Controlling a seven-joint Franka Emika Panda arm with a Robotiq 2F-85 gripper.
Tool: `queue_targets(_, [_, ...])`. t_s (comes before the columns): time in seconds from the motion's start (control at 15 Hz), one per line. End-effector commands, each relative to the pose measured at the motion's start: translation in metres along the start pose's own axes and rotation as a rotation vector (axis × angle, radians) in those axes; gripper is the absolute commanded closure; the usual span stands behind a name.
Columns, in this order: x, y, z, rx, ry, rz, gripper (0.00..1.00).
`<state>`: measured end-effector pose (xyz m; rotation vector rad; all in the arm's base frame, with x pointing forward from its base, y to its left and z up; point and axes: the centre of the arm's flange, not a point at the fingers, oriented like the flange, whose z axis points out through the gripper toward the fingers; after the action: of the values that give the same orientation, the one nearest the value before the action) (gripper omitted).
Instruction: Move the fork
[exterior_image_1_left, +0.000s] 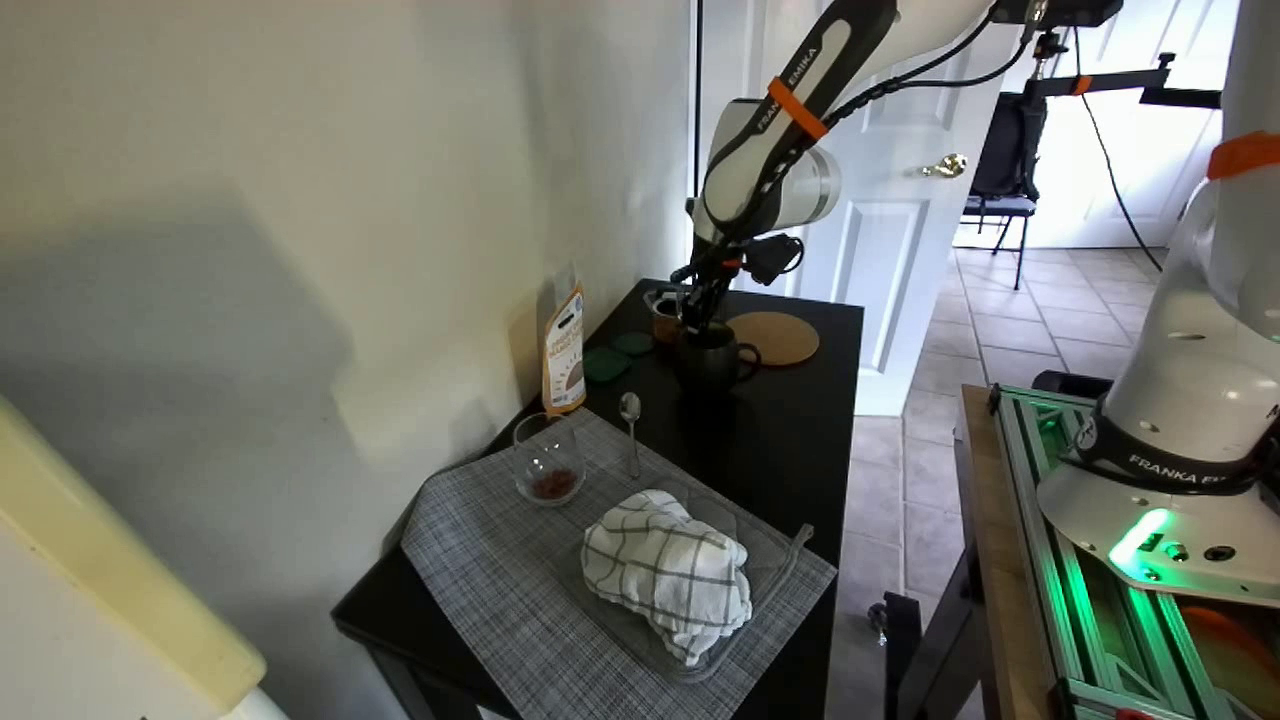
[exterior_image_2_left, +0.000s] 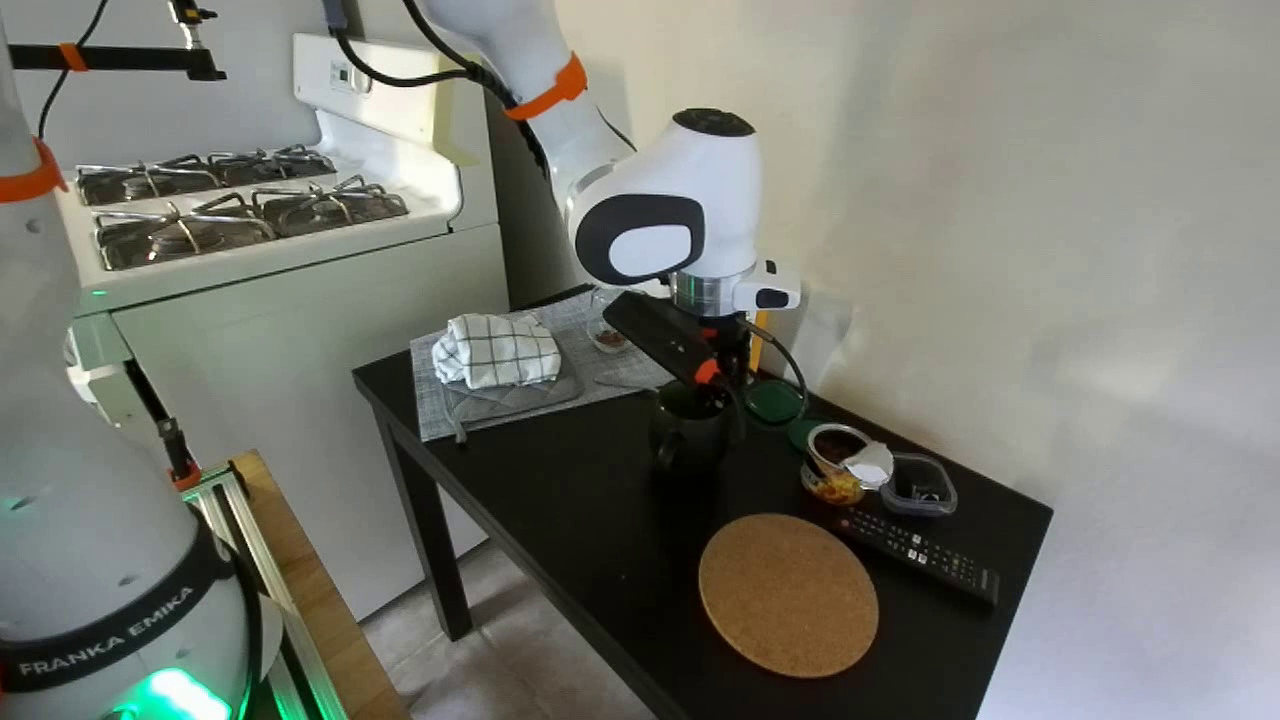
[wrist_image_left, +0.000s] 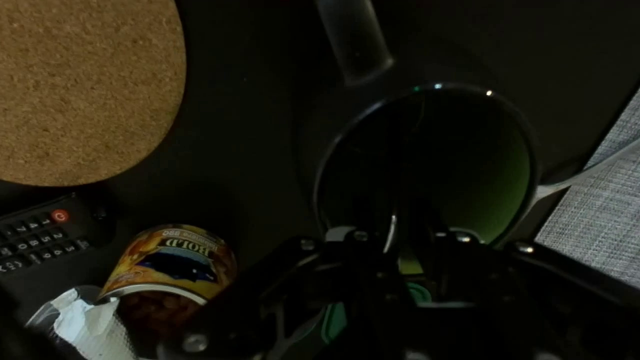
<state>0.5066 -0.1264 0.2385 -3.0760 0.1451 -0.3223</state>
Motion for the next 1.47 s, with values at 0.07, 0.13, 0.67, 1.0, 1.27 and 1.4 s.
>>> queue_targets(0.07, [0.003, -0.012, 0.013, -0.049, 0.038, -0.003, 0.78])
queue_targets(0.13, [0.004, -0.014, 0.015, -0.053, 0.037, -0.005, 0.87])
queue_targets(0.67, [-0.015, -0.030, -0.020, -0.064, 0.073, -0.059, 0.98])
queue_targets(1.0, [-0.037, -0.027, -0.083, -0.072, 0.243, -0.049, 0.98])
queue_targets(1.27, [-0.050, -0.012, -0.129, -0.098, 0.392, 0.023, 0.98])
queue_targets(1.4, [-0.058, 0.006, -0.147, -0.125, 0.441, 0.078, 0.98])
